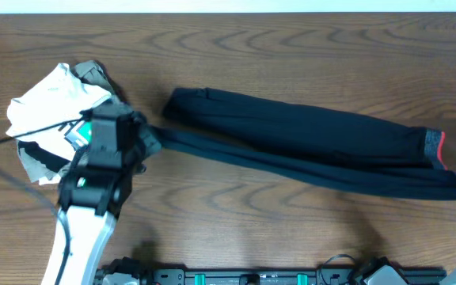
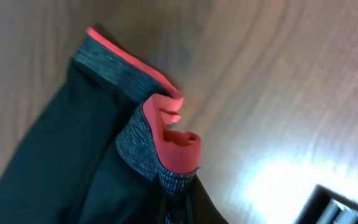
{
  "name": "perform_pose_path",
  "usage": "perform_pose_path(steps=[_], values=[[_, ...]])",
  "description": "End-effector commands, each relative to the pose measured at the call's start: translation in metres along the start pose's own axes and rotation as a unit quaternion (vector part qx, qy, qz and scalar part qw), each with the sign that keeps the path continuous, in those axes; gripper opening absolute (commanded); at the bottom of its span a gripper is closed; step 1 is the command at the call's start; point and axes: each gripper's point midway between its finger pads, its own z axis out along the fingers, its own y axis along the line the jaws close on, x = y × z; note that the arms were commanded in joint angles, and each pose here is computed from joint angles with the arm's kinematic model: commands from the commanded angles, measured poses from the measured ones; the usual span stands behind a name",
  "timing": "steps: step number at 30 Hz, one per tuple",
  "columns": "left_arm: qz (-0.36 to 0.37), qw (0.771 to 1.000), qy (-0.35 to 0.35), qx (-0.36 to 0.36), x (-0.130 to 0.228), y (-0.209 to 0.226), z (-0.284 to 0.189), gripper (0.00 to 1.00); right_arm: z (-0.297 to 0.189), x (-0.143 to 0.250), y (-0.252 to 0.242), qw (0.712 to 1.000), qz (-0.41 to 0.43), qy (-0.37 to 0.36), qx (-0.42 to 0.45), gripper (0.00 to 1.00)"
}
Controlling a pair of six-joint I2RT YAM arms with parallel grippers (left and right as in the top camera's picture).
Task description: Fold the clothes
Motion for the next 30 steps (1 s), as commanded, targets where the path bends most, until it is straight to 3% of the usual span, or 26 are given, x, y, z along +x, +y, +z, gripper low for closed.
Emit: perform_pose_path(steps=[1, 15, 30], values=[[0.014, 1.0, -0.017, -0.008, -0.014, -0.004, 0.016, 0.06, 0.003, -0.012, 0.015, 1.0, -0.013, -0.006, -0.026, 0.06], [0.015, 1.0, -0.014, -0.011, -0.019, -0.017, 0.085, 0.06, 0.06, -0.021, 0.077, 0.993, -0.096, -0.001, -0.066, 0.06], [0.025, 0.999, -0.032, 0.023, -0.016, -0.044, 0.146, 0.06, 0.099, -0.036, 0.086, 0.995, -0.076, -0.014, -0.065, 0.05]])
